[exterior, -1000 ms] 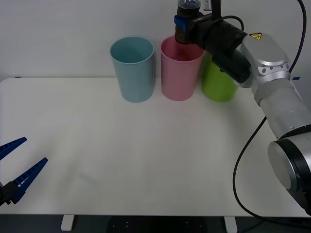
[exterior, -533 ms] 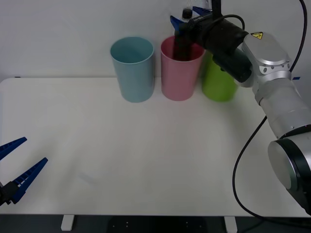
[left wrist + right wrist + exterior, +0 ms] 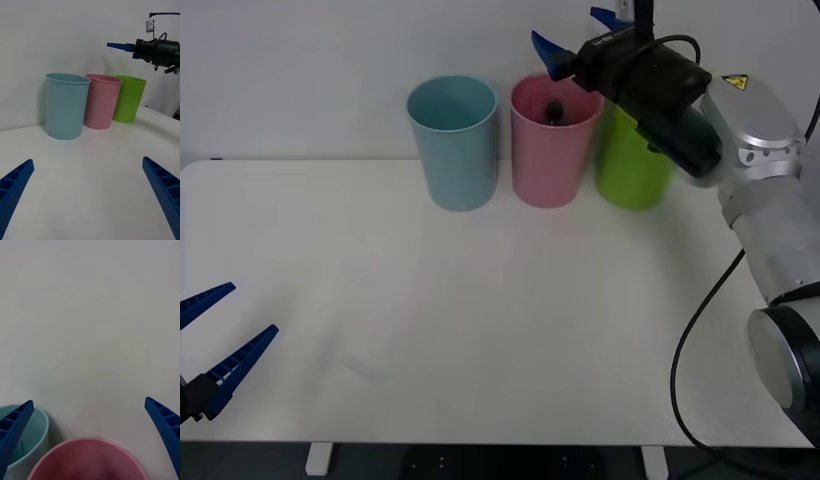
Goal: Grasp the object on the table and drop it into the matching bin: aluminum can to the light blue bin, PET bottle to the pink bin.
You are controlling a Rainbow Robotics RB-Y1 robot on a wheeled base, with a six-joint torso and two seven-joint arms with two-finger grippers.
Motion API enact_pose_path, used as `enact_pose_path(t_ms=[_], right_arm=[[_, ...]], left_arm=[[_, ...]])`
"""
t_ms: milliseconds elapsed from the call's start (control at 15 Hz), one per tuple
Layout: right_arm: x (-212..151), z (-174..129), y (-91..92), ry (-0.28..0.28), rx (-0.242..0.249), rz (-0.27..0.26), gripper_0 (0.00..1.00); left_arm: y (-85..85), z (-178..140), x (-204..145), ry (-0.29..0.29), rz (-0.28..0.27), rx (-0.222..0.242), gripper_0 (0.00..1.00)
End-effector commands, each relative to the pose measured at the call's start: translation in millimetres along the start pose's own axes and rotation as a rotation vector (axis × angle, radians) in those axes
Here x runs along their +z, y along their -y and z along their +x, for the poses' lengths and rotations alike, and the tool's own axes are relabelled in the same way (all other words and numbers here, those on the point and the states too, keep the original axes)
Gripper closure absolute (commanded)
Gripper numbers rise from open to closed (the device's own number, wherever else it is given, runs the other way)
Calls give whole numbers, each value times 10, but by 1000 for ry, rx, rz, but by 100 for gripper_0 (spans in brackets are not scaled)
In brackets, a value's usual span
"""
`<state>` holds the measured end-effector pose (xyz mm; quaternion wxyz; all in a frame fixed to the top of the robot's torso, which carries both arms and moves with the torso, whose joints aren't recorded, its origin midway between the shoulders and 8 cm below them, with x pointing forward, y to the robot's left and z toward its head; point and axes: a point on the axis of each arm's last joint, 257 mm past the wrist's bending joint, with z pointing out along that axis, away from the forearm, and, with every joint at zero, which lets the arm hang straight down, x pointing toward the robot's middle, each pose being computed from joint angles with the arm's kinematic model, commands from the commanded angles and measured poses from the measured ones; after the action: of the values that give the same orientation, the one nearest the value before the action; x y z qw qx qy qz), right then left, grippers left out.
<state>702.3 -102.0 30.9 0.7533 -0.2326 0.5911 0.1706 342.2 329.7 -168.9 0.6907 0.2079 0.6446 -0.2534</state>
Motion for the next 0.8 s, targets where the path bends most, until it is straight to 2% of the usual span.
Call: enact_pose_path(t_ms=[67, 267, 533, 800], right_arm=[[-210, 22, -12, 16, -13, -18, 0], [-475, 36, -42, 26, -17, -82, 0], [-945, 82, 12, 32, -27, -157, 0], [-1453, 229, 65, 15, -34, -200, 0]], left_arm=[[0, 0, 0, 0, 0, 0, 0], [0, 0, 0, 0, 0, 0, 0], [0, 0, 0, 0, 0, 0, 0], [0, 0, 0, 0, 0, 0, 0]])
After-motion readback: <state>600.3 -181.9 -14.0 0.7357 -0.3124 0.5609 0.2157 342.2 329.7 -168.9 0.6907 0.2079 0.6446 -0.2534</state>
